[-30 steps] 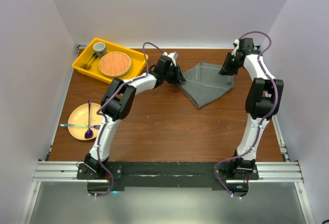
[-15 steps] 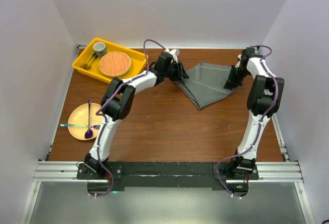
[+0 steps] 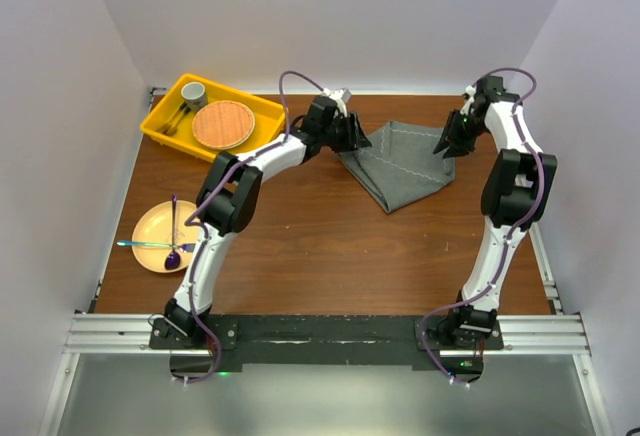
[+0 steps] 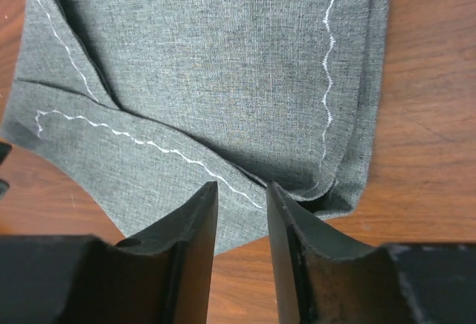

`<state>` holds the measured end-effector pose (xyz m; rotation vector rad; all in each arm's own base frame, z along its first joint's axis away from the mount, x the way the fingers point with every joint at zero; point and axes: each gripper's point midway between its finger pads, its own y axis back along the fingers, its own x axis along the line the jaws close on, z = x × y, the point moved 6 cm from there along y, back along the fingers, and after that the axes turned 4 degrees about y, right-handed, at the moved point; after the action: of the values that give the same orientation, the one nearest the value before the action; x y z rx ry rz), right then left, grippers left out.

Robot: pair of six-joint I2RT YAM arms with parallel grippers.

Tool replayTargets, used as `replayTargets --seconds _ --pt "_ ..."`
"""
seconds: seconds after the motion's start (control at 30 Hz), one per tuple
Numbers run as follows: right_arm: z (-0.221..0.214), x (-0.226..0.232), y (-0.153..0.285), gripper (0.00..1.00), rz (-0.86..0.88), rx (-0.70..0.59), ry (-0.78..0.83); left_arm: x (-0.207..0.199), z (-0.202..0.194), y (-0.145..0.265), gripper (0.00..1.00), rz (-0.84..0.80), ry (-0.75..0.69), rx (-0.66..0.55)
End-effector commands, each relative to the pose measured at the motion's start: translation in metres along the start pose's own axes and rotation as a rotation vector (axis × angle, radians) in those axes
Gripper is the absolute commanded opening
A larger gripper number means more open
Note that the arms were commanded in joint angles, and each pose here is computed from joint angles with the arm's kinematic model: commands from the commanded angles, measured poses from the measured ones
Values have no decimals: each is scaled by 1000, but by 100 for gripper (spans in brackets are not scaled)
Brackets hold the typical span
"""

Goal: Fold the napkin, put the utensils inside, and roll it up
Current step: Fold the napkin

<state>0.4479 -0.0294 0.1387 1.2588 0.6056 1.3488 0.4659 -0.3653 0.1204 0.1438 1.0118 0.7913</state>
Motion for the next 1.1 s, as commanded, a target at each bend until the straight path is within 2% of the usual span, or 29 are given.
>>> replayTargets --seconds 0.0,0.17,0.37,0.6,1.07 --pt "-9 5 8 38 36 13 37 -17 27 16 51 138 -113 -119" --pt "-20 3 4 38 45 23 28 -10 19 10 53 261 -142 -128" --pt "-24 5 5 38 57 20 28 -19 10 1 52 243 -155 -120" --pt "-22 11 10 38 74 2 40 -24 8 -8 48 307 -220 -175" --pt "-26 13 15 38 96 1 66 -13 -10 -28 48 396 -301 -175"
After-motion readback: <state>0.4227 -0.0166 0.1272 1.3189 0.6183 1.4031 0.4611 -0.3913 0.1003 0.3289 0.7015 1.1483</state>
